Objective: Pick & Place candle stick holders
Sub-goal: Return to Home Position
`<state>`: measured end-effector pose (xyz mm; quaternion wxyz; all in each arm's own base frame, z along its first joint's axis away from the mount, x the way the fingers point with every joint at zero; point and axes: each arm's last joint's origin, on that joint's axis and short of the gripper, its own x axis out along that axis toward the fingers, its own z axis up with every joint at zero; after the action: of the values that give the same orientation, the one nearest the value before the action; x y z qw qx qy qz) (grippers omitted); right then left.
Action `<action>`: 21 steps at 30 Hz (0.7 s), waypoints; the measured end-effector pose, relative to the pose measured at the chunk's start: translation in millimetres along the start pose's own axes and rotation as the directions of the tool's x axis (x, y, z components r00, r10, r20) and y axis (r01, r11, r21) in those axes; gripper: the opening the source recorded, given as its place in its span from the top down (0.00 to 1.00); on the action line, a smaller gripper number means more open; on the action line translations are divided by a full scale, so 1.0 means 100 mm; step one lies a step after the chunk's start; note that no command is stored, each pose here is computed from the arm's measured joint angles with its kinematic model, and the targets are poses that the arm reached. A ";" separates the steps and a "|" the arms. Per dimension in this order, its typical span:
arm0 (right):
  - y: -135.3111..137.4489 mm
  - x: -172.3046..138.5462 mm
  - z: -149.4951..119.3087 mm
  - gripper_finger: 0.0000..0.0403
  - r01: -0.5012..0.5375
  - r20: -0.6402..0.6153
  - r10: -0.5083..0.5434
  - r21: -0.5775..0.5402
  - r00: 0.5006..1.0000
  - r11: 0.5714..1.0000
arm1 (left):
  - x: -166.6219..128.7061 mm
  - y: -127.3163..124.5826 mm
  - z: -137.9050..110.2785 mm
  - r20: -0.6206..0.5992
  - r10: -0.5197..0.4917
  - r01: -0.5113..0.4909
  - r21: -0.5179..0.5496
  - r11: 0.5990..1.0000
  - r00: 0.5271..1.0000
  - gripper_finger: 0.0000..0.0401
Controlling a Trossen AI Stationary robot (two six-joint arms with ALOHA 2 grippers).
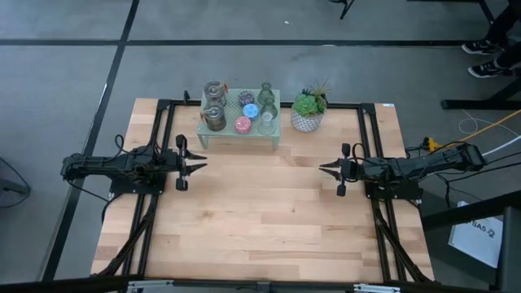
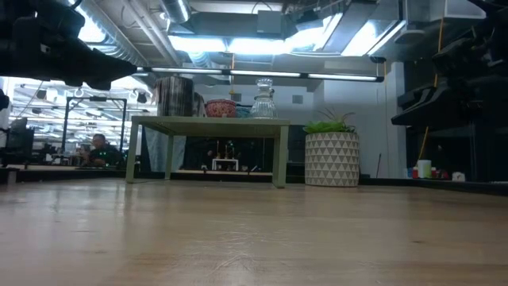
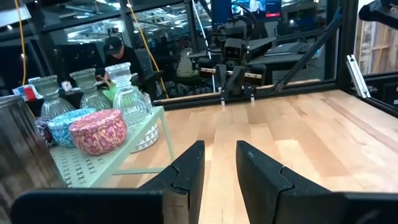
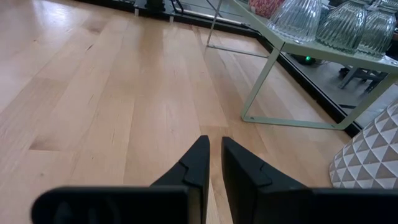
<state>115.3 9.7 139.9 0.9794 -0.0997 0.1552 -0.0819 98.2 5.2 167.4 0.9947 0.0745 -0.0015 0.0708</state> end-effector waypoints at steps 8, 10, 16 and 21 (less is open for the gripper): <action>0.00 0.00 0.00 0.89 0.000 -0.001 0.000 0.000 1.000 1.000 | 0.00 0.00 0.00 0.000 0.002 -0.002 -0.006 1.000 1.000 0.79; 0.00 0.00 0.00 0.89 0.001 -0.001 -0.001 0.000 1.000 1.000 | 0.00 0.00 0.00 -0.001 0.003 -0.003 -0.006 1.000 1.000 0.79; 0.00 0.00 0.00 0.89 0.000 -0.001 0.000 0.000 1.000 1.000 | 0.00 0.00 0.00 0.000 0.003 -0.003 -0.006 1.000 1.000 0.79; 0.00 0.00 0.00 0.89 0.000 -0.001 0.000 0.000 1.000 1.000 | 0.00 0.00 0.00 -0.001 0.003 -0.003 -0.006 1.000 1.000 0.78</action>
<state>115.3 9.6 139.8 0.9794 -0.0996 0.1555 -0.0822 98.2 5.3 167.4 0.9948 0.0716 -0.0014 0.0723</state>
